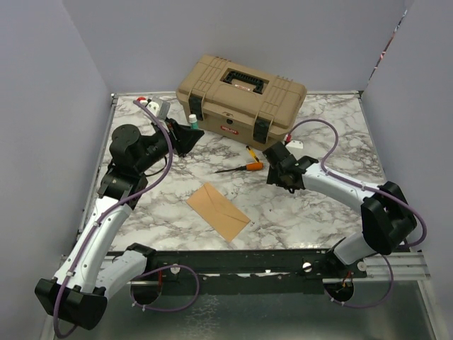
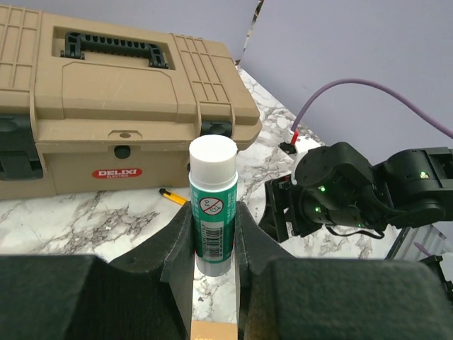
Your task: Place the letter into the envelope and seal it
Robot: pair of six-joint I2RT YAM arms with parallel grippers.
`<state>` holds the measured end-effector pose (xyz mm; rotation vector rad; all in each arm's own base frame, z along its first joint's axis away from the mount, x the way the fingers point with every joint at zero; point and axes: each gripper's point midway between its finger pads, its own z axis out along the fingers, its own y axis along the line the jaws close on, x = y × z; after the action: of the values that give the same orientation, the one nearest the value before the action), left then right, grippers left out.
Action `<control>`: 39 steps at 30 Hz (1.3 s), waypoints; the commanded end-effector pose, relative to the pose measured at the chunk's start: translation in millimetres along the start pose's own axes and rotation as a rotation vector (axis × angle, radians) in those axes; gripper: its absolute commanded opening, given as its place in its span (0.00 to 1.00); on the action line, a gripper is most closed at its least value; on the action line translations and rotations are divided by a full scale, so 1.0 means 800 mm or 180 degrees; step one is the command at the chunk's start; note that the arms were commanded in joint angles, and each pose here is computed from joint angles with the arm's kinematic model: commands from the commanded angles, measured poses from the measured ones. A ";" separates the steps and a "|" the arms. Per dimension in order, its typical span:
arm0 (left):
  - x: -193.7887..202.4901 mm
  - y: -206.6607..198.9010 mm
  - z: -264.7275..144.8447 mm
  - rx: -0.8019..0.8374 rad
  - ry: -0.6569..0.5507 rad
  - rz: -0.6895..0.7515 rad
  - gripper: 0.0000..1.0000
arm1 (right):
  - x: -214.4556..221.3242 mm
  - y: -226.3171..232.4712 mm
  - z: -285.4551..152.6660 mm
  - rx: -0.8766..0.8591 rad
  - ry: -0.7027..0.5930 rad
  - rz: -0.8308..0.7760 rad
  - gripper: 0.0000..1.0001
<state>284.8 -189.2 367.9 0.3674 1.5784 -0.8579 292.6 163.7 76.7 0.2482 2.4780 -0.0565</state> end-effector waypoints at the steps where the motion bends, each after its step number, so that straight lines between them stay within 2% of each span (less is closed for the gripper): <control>1: 0.008 0.002 -0.004 -0.0054 0.0014 0.0029 0.00 | -0.004 -0.031 0.011 0.0304 -0.0126 0.0283 0.67; 5: 0.012 0.004 -0.003 -0.0068 0.0034 0.0006 0.00 | -0.002 -0.050 0.022 0.0427 -0.0102 0.0378 0.67; 10: 0.015 0.005 -0.002 -0.0072 0.0046 -0.0031 0.00 | 0.006 -0.062 0.045 0.0262 0.0065 0.0554 0.63; 27: 0.018 0.002 -0.003 -0.0055 0.0053 -0.0046 0.00 | -0.007 -0.058 0.075 0.0193 0.0136 0.0444 0.36; 33: 0.018 0.003 -0.002 -0.0053 0.0060 -0.0046 0.00 | -0.006 -0.063 0.077 0.0260 0.0156 0.0430 0.35; 39: 0.020 0.003 -0.003 -0.0061 0.0067 -0.0048 0.00 | -0.002 -0.067 0.077 0.0295 0.0191 0.0468 0.24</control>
<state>283.9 -191.5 351.8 0.3592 1.6144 -0.8630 315.6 105.6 25.8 0.4517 2.5174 -0.1039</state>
